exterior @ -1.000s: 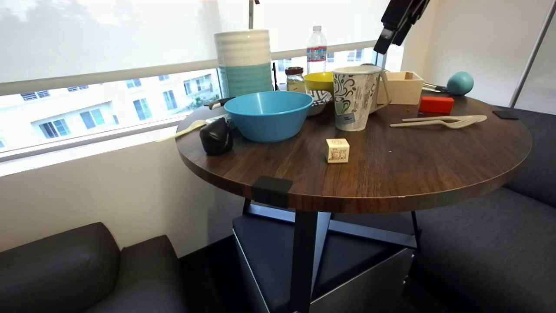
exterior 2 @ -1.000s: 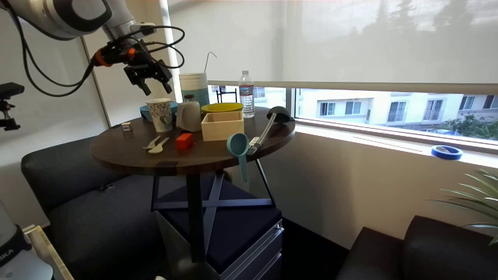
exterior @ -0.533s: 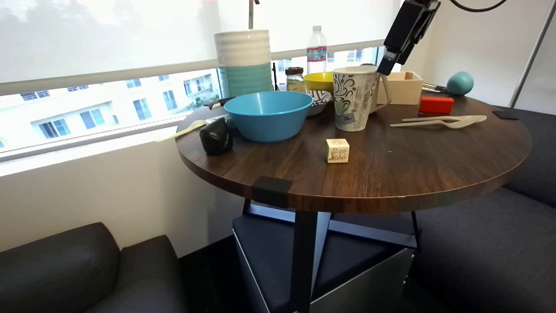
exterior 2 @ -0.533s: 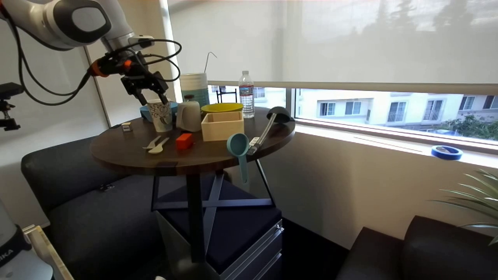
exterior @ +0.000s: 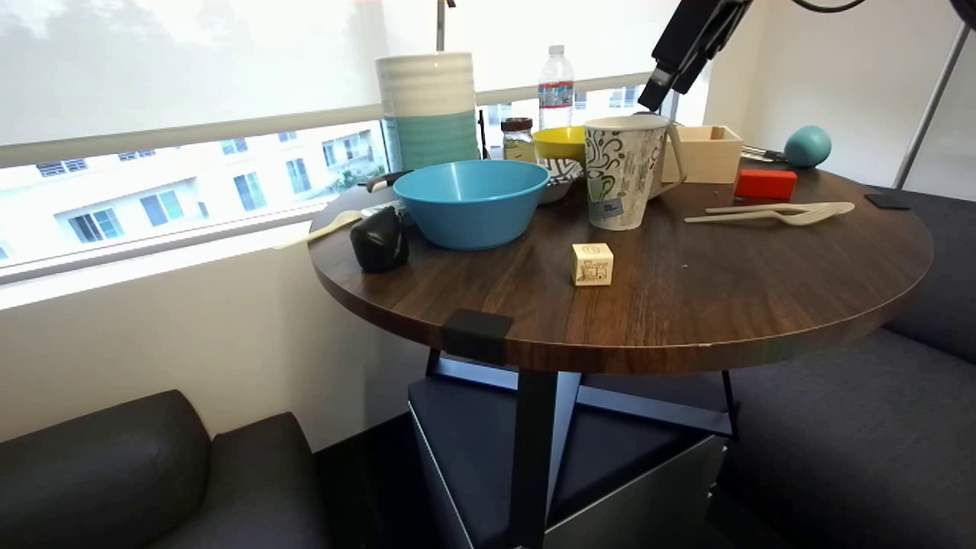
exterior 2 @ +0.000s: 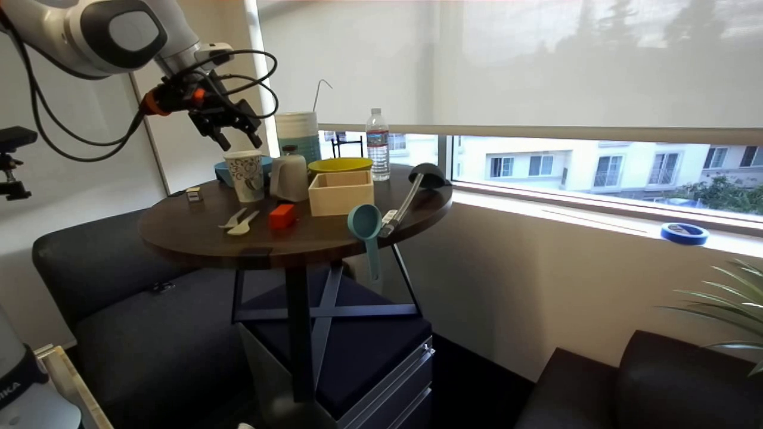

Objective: Move the white dice to the left and cover it with a styrofoam cup

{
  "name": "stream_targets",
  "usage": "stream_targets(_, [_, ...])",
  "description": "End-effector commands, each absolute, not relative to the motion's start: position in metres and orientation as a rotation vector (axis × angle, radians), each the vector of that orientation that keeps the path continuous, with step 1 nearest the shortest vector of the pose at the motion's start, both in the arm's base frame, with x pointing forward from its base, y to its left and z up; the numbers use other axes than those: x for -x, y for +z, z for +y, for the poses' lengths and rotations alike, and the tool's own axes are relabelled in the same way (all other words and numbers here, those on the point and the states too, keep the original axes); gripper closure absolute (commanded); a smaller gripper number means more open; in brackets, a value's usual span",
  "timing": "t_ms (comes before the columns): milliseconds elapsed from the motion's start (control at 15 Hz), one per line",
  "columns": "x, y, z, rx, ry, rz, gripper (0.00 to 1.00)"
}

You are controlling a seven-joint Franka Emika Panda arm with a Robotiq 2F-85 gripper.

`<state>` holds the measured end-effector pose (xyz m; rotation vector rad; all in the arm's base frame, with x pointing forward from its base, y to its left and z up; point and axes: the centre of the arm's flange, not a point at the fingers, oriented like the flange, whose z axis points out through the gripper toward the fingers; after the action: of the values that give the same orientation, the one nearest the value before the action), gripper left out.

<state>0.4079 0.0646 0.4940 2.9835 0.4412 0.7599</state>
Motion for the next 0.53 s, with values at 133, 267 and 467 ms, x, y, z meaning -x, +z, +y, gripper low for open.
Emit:
stream_targets(133, [-0.414, 0.467, 0.065, -2.982, 0.745, 0.434, 0.00])
stream_targets(267, [-0.411, 0.462, 0.066, -2.989, 0.693, 0.443, 0.00])
stream_targets(467, [-0.402, 0.467, 0.067, -2.989, 0.598, 0.435, 0.00])
